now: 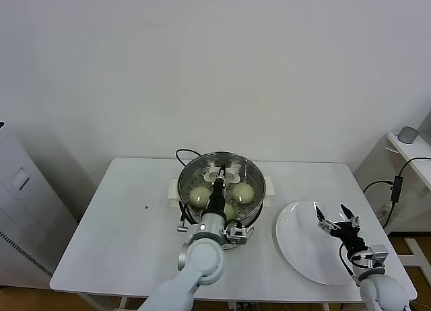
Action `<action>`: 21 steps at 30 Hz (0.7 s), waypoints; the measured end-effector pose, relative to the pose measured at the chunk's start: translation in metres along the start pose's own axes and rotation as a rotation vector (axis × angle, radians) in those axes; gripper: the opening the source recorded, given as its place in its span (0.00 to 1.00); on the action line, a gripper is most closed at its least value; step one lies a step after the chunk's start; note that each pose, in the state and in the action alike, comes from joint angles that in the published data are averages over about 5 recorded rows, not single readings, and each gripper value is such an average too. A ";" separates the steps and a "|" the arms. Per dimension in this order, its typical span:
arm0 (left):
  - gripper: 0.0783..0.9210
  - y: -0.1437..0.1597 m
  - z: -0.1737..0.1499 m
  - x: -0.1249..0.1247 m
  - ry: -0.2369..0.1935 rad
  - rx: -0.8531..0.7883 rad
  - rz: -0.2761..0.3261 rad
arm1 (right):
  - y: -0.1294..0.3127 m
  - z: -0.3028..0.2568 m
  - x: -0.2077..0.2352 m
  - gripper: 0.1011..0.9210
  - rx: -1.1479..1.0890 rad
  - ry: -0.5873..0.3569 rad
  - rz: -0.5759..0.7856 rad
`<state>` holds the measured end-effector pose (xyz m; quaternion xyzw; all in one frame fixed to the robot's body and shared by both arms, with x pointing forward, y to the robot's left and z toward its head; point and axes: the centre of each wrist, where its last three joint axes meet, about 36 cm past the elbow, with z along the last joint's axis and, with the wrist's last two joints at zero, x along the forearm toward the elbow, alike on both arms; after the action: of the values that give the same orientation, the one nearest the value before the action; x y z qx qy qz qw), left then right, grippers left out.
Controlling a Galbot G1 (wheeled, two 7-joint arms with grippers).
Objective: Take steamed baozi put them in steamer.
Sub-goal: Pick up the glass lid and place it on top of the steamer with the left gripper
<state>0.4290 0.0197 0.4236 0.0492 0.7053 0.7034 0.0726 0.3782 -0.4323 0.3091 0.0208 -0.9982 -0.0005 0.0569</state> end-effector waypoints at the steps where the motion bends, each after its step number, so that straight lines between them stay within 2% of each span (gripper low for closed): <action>1: 0.04 0.000 0.000 0.000 0.001 0.000 0.001 | 0.000 0.000 0.000 0.88 0.000 0.000 0.000; 5: 0.06 -0.001 0.002 -0.001 0.005 0.005 0.003 | 0.000 0.001 0.000 0.88 -0.002 -0.001 0.001; 14: 0.34 0.001 0.011 0.004 0.008 0.044 0.011 | 0.000 0.000 0.000 0.88 -0.003 -0.004 0.000; 17: 0.44 0.007 0.016 0.011 -0.016 0.084 0.024 | -0.001 0.000 -0.001 0.88 -0.004 -0.005 0.001; 21: 0.59 0.020 0.028 0.023 -0.077 0.180 0.056 | -0.002 0.001 -0.001 0.88 -0.005 -0.004 0.001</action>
<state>0.4100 0.0513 0.4431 0.1024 0.7605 0.6367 0.0753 0.3792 -0.4343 0.3080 0.0203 -0.9983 -0.0032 0.0547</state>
